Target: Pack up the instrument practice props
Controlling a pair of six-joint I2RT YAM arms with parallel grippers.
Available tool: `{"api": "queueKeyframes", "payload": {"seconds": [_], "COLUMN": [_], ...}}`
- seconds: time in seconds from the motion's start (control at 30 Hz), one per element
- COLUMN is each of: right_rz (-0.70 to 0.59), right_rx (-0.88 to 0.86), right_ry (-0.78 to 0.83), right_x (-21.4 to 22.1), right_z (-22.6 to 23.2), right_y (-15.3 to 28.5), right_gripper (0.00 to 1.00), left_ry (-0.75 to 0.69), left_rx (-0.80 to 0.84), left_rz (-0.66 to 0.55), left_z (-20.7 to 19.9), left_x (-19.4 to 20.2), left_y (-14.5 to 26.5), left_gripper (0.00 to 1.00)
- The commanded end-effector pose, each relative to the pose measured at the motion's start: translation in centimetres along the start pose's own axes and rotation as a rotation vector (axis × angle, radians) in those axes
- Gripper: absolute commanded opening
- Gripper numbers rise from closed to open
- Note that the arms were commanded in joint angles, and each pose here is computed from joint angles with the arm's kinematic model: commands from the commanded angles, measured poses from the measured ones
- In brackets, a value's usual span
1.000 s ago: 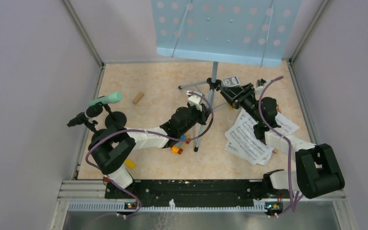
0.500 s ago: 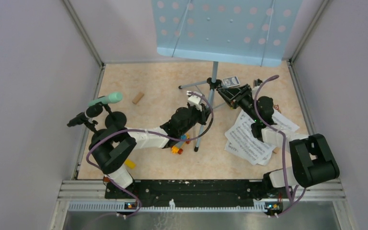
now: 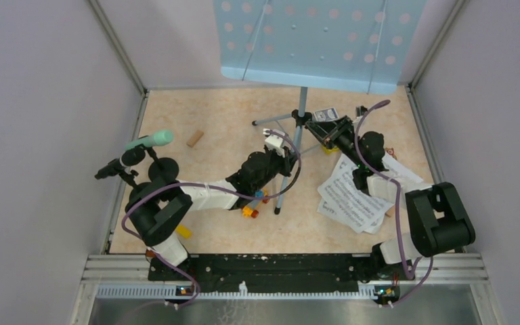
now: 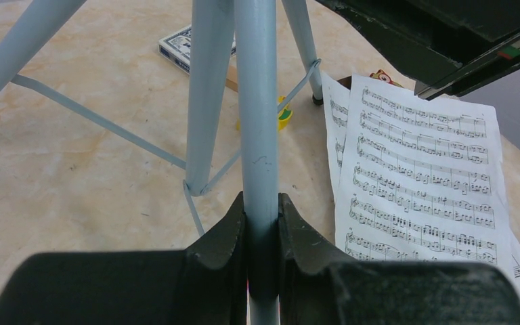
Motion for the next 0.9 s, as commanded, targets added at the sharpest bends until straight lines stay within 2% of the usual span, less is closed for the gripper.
{"api": "queueKeyframes", "payload": {"seconds": [0.0, 0.23, 0.47, 0.6, 0.87], "right_rz": [-0.004, 0.01, 0.075, 0.185, 0.451], "right_rx": [-0.109, -0.239, -0.387, -0.419, -0.515], "right_ry": [0.304, 0.97, 1.452, 1.658, 2.204], "right_x": [0.0, 4.3, 5.2, 5.5, 5.7], "right_z": [1.9, 2.3, 2.2, 1.7, 1.7], "right_y": [-0.6, 0.7, 2.3, 2.5, 3.0], "right_gripper": [0.0, 0.0, 0.0, 0.0, 0.0], "left_ry": [-0.114, -0.105, -0.099, -0.103, -0.107], "left_rx": [-0.036, -0.037, -0.055, -0.08, -0.081], "left_rz": [0.162, 0.219, 0.244, 0.256, 0.295], "left_z": [1.6, 1.7, 2.1, 2.5, 2.8], "left_x": [3.4, 3.8, 4.3, 4.6, 5.5], "left_y": [1.8, 3.0, 4.3, 5.0, 5.4], "left_gripper": [0.0, 0.0, 0.0, 0.0, 0.0]}}
Point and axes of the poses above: each gripper's point midway between its finger pads, its own y axis back along the fingers, its own z axis along the line the jaws close on, x = y × z, the point moved 8 cm from there along y, back along the fingers, and after that the axes turned 3 degrees about y, right-handed, at the moved point
